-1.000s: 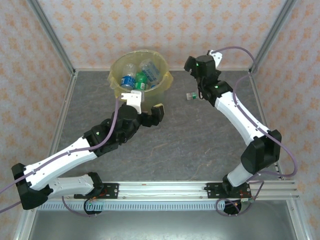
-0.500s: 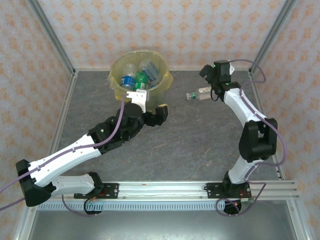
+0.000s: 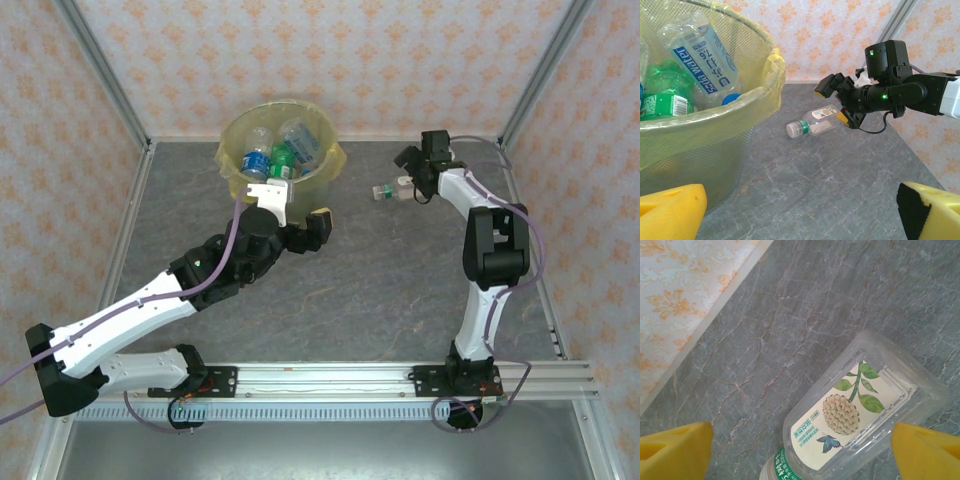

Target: Put the plastic bottles in the bin

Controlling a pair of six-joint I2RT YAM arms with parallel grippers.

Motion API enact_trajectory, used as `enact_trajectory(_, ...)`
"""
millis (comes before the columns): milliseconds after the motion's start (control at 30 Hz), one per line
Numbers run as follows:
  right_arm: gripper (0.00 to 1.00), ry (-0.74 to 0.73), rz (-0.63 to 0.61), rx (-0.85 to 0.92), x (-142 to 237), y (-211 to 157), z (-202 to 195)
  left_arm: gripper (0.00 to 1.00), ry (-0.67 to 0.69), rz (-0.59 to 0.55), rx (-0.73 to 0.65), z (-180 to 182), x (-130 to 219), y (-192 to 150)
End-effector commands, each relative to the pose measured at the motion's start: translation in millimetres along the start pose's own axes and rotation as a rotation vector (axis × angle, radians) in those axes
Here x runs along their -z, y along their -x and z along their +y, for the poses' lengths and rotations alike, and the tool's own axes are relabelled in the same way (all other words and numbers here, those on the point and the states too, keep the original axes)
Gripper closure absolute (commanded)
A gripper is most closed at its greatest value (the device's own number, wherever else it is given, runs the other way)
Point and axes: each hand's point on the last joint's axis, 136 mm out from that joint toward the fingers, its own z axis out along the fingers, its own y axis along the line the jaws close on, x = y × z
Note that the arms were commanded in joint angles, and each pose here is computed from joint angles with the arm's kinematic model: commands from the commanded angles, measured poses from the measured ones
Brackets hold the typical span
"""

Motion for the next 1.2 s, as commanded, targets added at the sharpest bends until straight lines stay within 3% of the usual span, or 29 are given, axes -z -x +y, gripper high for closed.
enact_trajectory(0,0.1,-0.014,0.026,-0.055,-13,-1,-4,0.01,0.02,-0.031,0.009,6,10,14)
enact_trajectory(500,0.13,-0.053,0.086,-0.047,-55,-9,-12,0.01,0.037,-0.054,0.009,12,17,19)
enact_trajectory(867,0.11,-0.022,-0.027,0.102,-20,2,11,0.01,0.063,-0.065,0.007,15,15,20)
enact_trajectory(1167,0.1,0.002,-0.102,0.371,-2,-4,56,0.01,0.169,-0.215,0.113,49,47,44)
